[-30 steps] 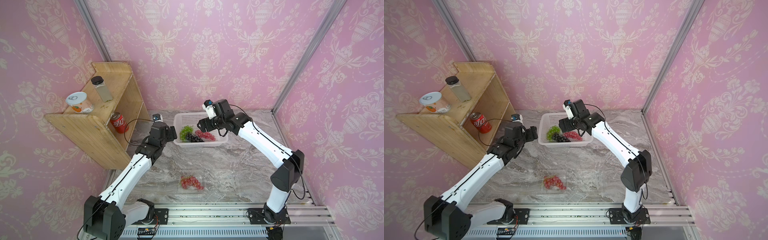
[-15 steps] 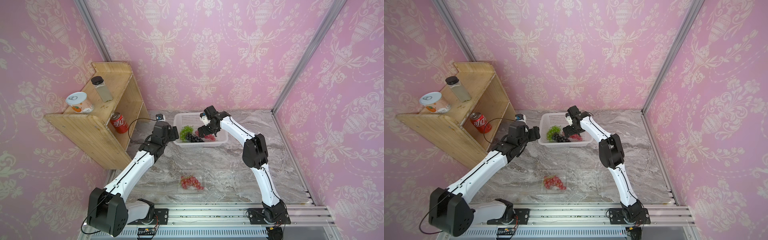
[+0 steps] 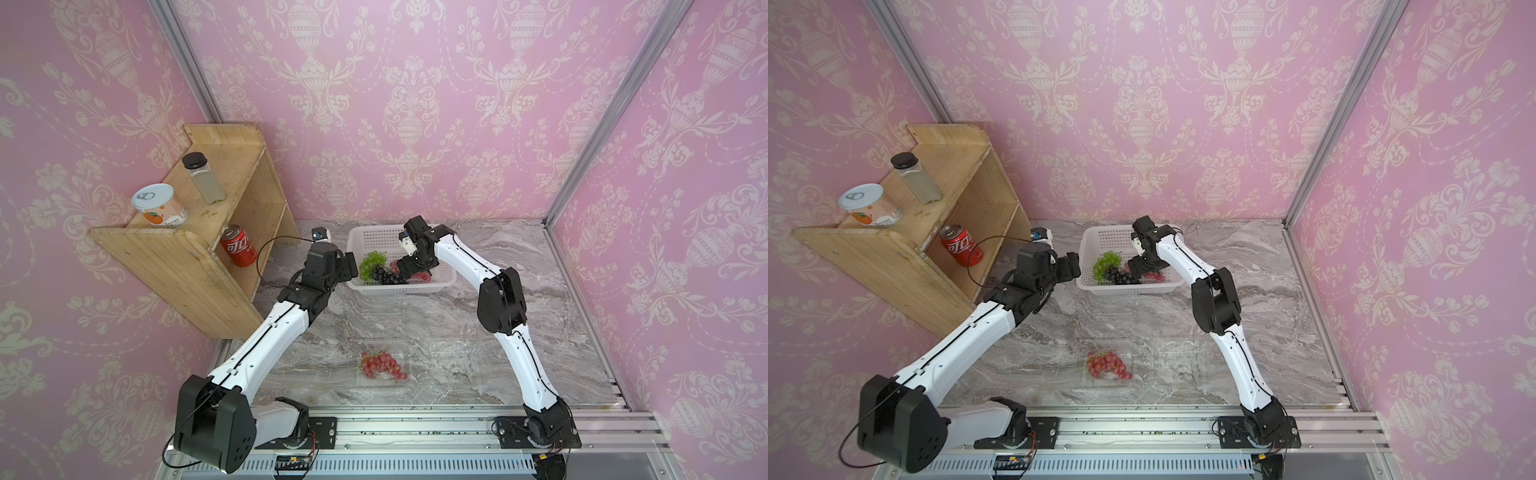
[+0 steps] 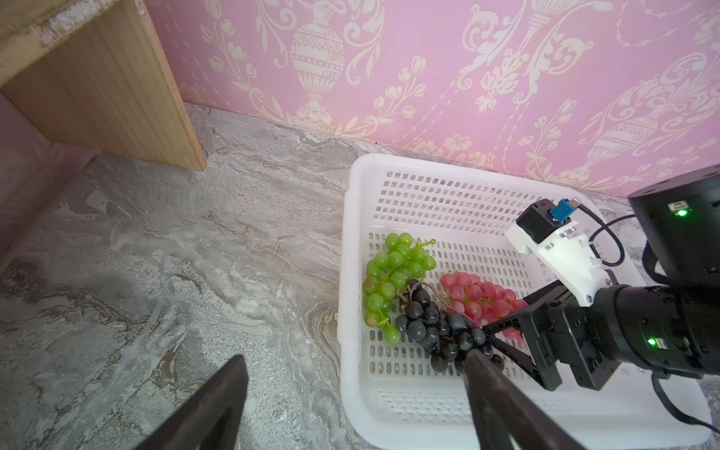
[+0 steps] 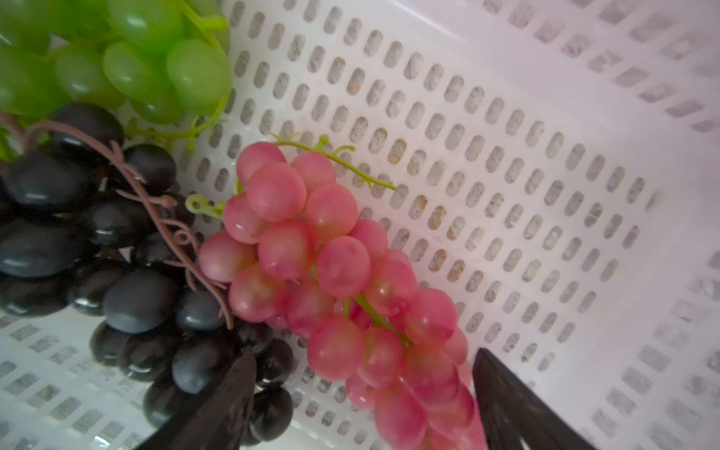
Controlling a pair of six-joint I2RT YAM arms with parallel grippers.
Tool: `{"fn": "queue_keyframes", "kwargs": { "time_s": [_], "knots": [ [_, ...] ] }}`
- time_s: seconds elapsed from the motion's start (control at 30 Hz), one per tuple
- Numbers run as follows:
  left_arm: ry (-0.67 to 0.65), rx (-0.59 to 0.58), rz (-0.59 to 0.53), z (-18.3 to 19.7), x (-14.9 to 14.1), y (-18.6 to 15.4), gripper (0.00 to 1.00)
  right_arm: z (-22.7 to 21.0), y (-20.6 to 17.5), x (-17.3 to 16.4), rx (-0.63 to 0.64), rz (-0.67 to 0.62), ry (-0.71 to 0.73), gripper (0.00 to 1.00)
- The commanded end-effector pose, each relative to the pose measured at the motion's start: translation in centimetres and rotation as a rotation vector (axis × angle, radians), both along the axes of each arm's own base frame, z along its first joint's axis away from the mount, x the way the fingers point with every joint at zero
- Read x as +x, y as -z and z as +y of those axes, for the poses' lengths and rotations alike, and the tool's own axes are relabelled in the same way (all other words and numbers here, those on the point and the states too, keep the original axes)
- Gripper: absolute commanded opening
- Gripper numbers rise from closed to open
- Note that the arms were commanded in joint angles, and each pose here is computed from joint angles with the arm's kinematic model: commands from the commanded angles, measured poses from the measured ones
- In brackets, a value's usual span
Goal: Pack grapes into containers
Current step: Pick up the grape from the basket.
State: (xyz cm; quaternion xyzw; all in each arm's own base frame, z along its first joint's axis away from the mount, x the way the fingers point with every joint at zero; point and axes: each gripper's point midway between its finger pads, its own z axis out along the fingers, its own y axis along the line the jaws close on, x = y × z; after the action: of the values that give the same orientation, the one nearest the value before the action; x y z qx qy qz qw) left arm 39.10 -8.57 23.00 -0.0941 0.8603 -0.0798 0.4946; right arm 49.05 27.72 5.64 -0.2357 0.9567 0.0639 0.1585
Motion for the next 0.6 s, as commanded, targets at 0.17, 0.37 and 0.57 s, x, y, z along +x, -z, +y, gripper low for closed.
{"fn": "queue_keyframes", "kwargs": {
  "time_s": [0.17,0.37,0.57],
  "knots": [
    [0.019,0.028,0.000,-0.3,0.0,0.5,0.88,0.1,1.1,0.3,-0.061,0.021,-0.020,0.90],
    [0.022,0.029,0.004,-0.3,0.0,0.5,0.88,0.1,1.4,0.4,-0.080,0.008,-0.020,0.38],
    [0.021,0.024,0.003,-0.4,-0.1,0.5,0.88,-0.1,-0.7,1.5,-0.070,-0.067,0.006,0.00]
  ]
}}
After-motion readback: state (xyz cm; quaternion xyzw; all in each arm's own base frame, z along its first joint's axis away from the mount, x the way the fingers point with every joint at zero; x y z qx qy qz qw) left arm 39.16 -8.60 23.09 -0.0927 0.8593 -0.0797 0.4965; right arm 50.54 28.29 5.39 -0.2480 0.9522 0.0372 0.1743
